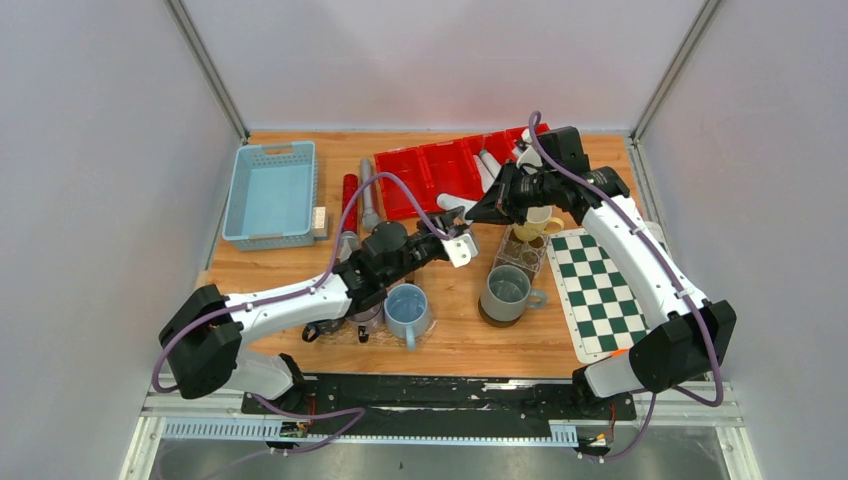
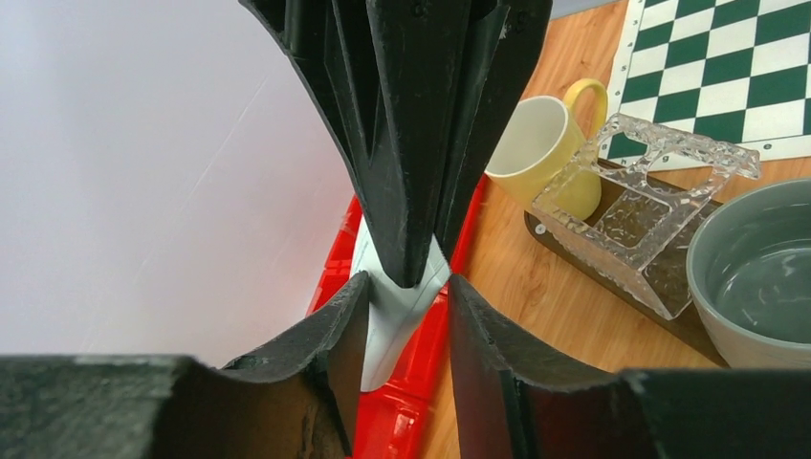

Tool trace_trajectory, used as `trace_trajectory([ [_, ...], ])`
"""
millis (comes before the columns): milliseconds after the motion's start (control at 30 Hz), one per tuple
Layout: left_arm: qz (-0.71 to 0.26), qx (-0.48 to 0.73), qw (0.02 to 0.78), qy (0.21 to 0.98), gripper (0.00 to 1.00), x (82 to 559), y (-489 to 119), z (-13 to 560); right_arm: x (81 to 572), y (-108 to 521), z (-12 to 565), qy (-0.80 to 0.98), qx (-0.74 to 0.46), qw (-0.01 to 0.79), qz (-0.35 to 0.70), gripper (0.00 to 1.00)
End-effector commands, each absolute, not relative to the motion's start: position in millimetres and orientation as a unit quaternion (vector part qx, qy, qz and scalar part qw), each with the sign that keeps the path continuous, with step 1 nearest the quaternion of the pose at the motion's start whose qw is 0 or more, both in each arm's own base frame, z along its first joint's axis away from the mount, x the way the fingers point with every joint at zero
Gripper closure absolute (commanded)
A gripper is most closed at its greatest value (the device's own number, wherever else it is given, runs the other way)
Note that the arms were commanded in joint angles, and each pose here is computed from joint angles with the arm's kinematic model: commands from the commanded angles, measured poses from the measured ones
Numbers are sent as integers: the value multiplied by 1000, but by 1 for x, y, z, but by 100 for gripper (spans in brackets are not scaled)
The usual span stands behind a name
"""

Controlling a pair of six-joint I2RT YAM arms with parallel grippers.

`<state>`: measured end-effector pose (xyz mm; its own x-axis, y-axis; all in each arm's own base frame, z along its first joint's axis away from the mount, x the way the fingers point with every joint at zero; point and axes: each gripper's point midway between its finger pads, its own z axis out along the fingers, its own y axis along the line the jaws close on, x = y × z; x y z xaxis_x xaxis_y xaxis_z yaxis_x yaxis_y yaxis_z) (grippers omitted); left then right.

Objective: Prepare toiletry sets of a toothbrush and toothpaste on the tray
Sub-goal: Place the toothpaste in the toothpaste holder.

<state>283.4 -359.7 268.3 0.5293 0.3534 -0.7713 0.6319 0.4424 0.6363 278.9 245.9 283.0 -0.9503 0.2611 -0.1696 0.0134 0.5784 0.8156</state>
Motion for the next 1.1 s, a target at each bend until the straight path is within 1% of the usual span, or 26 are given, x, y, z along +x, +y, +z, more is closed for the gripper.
trace_trajectory([
  [0, -93, 494, 739, 448, 59, 285, -365, 303, 274, 252, 307, 860, 56, 158, 482, 100],
  [133, -92, 484, 742, 455, 69, 286, -363, 306, 273, 255, 301, 861, 59, 149, 484, 100],
  [200, -98, 482, 743, 455, 80, 283, -363, 307, 273, 255, 299, 861, 62, 145, 484, 100],
  [233, -100, 482, 742, 455, 83, 282, -363, 307, 273, 256, 298, 860, 62, 144, 485, 99],
  [267, -102, 481, 742, 457, 88, 281, -363, 308, 273, 256, 298, 860, 63, 144, 486, 97],
  [300, -105, 480, 741, 457, 92, 279, -364, 308, 274, 256, 298, 859, 63, 144, 487, 96],
  [333, -107, 477, 741, 461, 98, 279, -362, 308, 274, 256, 299, 859, 63, 145, 488, 94],
  [367, -109, 475, 740, 463, 100, 278, -362, 308, 274, 256, 301, 857, 63, 148, 489, 92],
  [467, -117, 463, 737, 479, 100, 276, -357, 306, 276, 257, 308, 852, 59, 158, 495, 86],
  [533, -121, 454, 735, 489, 100, 274, -352, 306, 278, 257, 313, 848, 57, 168, 500, 78],
  [667, -126, 432, 732, 511, 100, 272, -340, 308, 281, 257, 330, 834, 43, 198, 513, 61],
  [733, -127, 419, 731, 523, 100, 271, -332, 309, 282, 256, 340, 826, 32, 219, 519, 49],
  [833, -133, 391, 730, 544, 100, 270, -320, 313, 286, 252, 353, 816, 23, 251, 521, 35],
  [933, -140, 363, 728, 564, 100, 266, -306, 316, 288, 245, 364, 806, 18, 280, 522, 26],
  [1067, -148, 319, 721, 596, 100, 263, -287, 313, 292, 236, 370, 795, 19, 321, 514, 16],
])
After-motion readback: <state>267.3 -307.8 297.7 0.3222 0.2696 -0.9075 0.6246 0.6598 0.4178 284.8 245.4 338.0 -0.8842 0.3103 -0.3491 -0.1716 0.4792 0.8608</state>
